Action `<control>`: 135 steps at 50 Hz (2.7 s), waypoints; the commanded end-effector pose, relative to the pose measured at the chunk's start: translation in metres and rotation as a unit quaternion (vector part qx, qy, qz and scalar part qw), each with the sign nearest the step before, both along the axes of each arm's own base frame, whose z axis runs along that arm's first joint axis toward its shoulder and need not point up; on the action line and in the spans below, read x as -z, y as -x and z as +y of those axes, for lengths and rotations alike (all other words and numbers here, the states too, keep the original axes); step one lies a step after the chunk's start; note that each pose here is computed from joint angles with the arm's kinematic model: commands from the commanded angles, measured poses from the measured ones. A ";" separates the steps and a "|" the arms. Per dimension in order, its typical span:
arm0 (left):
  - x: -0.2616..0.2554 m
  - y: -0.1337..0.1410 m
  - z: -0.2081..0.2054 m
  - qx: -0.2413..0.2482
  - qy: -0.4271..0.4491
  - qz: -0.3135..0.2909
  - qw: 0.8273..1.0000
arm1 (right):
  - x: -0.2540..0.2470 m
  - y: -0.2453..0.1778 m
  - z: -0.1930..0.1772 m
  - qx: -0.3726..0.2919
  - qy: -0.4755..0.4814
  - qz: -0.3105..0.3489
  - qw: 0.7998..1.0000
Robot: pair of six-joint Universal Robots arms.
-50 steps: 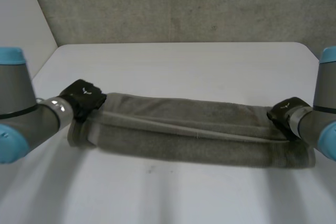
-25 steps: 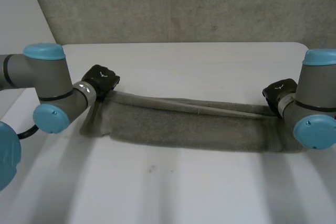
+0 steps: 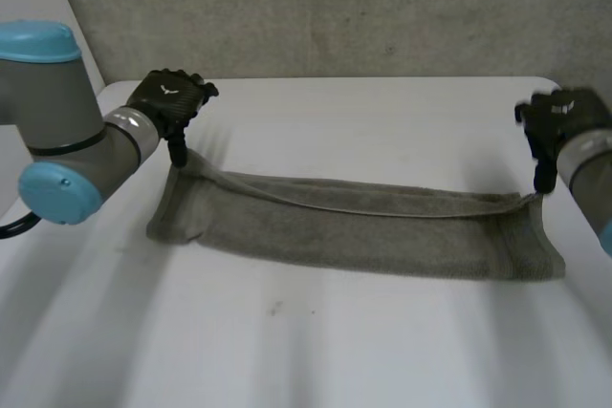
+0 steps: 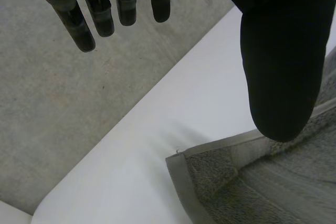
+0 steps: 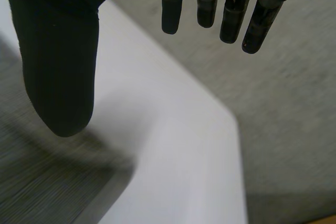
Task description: Fold the towel.
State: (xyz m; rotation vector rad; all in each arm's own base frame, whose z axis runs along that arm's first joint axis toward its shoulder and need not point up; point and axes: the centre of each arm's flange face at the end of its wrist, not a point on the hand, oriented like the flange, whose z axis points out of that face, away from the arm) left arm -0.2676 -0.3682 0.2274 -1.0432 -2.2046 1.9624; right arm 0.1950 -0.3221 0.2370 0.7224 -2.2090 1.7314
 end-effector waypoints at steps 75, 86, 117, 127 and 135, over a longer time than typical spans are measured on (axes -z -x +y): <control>0.046 -0.017 0.017 0.019 -0.126 -0.011 0.992 | 0.118 0.038 0.033 -0.002 -0.101 -0.028 0.995; 0.046 -0.018 0.019 0.018 -0.127 -0.012 0.992 | 0.114 0.071 0.008 0.058 -0.070 -0.018 0.996; 0.021 -0.040 0.033 -0.005 -0.119 -0.006 0.993 | -0.007 -0.101 0.029 -0.179 0.100 0.005 0.979; 0.025 -0.041 0.040 -0.005 -0.129 -0.008 0.992 | 0.058 -0.194 0.127 -0.348 0.035 0.012 0.937; 0.030 -0.040 0.040 -0.002 -0.126 -0.007 0.992 | 0.107 -0.206 0.149 -0.391 -0.017 0.035 0.920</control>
